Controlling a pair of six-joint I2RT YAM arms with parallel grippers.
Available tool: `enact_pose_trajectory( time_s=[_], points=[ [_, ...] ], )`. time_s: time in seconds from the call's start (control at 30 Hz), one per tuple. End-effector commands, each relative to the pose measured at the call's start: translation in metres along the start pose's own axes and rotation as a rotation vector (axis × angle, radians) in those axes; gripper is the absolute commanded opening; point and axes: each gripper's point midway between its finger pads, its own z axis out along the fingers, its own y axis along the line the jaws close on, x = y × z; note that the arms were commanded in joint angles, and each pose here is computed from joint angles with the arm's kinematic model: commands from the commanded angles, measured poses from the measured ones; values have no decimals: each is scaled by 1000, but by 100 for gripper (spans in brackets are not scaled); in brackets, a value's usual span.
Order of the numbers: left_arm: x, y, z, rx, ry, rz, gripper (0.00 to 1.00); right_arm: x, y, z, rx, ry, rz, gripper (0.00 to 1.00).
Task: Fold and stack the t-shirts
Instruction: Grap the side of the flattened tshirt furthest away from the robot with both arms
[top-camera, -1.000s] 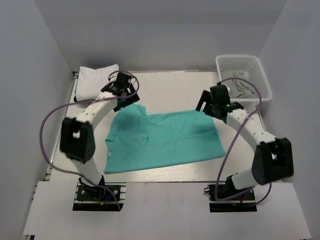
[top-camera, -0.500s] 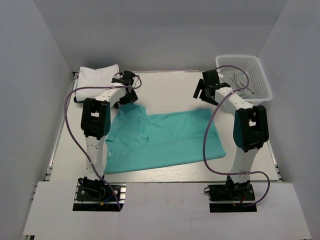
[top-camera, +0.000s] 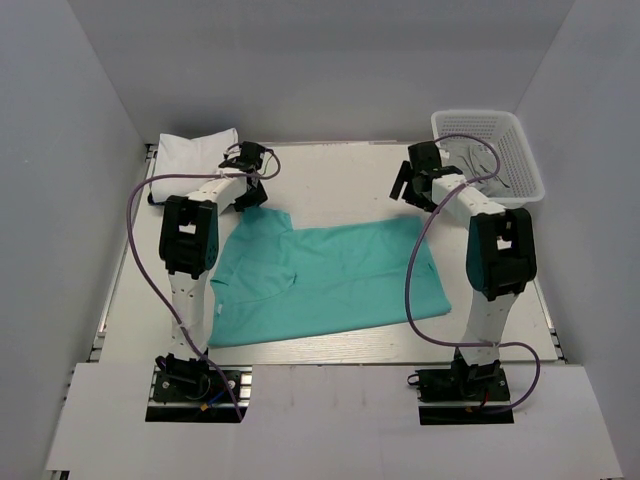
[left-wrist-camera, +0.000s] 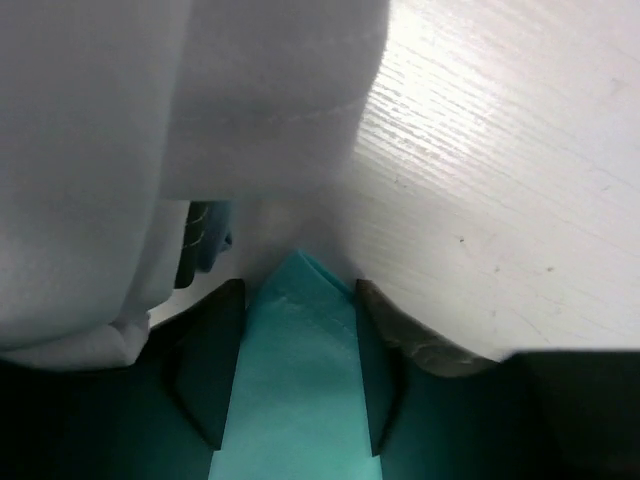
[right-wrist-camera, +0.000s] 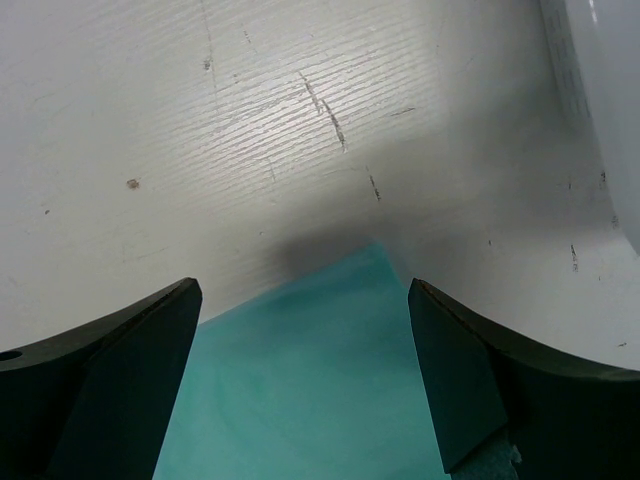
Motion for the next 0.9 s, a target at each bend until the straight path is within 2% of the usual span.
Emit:
enact_pose_trajectory(
  time_s=[0.0, 0.1, 0.13, 0.2, 0.47, 0.63, 0.83, 0.87],
  points=[
    [15, -6, 2, 35, 27, 35, 57, -7, -6, 8, 30, -7, 35, 90],
    [14, 0, 3, 17, 30, 22, 28, -6, -10, 14, 40, -1, 53, 90],
    [16, 1, 3, 11, 38, 16, 12, -6, -9, 15, 38, -3, 52, 90],
    [15, 4, -1, 1, 37, 17, 0, -7, -13, 20, 59, -1, 57, 90],
    [2, 1, -17, 17, -22, 17, 0, -17, -13, 35, 85, -43, 77, 90],
    [-2, 4, -26, 22, -47, 18, 0, -3, -30, 51, 148, 3, 88, 87],
    [-6, 6, -37, 38, -71, 7, 0, 19, -28, 59, 163, 49, 75, 71],
    [-2, 8, -35, 32, -63, 11, 0, 23, -28, 59, 164, 60, 73, 63]
  ],
)
